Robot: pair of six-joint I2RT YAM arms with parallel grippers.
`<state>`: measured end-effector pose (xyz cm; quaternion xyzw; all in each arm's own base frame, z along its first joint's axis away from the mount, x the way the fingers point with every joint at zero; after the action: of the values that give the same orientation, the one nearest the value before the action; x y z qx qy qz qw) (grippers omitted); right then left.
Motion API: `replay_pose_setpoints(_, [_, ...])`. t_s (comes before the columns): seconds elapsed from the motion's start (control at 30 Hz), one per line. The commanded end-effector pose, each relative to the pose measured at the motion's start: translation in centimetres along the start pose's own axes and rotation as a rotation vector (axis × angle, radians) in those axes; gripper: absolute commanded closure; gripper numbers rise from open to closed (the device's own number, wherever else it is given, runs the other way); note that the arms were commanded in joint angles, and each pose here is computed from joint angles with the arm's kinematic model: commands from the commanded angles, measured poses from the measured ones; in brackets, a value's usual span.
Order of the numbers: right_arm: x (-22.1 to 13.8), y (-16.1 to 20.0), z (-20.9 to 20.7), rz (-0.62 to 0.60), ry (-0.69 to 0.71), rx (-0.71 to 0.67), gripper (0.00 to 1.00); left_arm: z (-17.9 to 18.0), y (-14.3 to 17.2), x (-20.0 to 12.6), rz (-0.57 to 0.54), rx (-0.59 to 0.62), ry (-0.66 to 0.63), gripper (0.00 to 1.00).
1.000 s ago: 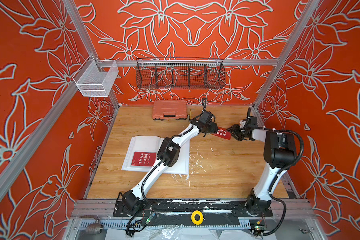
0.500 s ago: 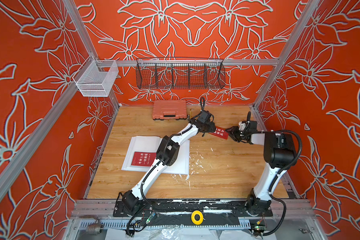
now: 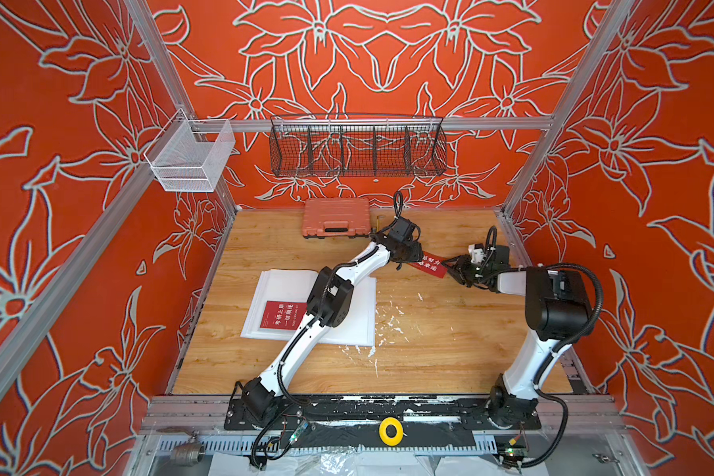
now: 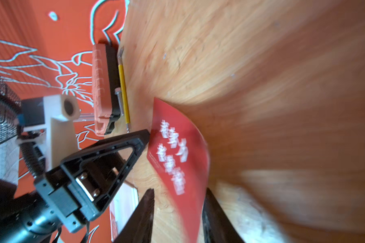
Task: Place the photos into the photo albums
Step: Pick up the photo at the center of the board.
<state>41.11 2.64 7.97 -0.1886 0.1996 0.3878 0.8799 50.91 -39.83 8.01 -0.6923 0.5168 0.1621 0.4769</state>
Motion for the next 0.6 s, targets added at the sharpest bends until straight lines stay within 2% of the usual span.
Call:
replay_pose_setpoints(0.0, [0.0, 0.9, 1.2, 0.026, -0.077, -0.018, 0.62, 3.2, 4.9, 1.3, 0.200, -0.047, -0.109, 0.44])
replay_pose_setpoints(0.23, [0.6, 1.5, 1.1, 0.031, -0.086, -0.003, 0.68, 3.3, 5.4, 1.0, 0.218, -0.056, -0.113, 0.44])
replay_pose_setpoints(0.4, [0.3, 1.1, 1.0, -0.001, -0.046, 0.010, 0.82, 3.4, 5.8, 0.5, 0.232, -0.063, -0.122, 0.44])
replay_pose_setpoints(0.57, [-0.5, 0.8, 2.2, -0.032, -0.064, 0.004, 0.92, 3.4, 6.6, 0.1, 0.259, -0.064, -0.131, 0.44])
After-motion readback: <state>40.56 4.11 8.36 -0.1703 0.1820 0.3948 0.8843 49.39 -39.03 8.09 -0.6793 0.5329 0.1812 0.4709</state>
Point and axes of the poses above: each gripper's point midway between its finger pads, its own x axis out along the fingers, its own z axis along the line the jaws close on, y = z × x, the point moved 5 cm from there along -x, back along the fingers, and after that the axes turned 1 degree about x, right-handed, at the moved point
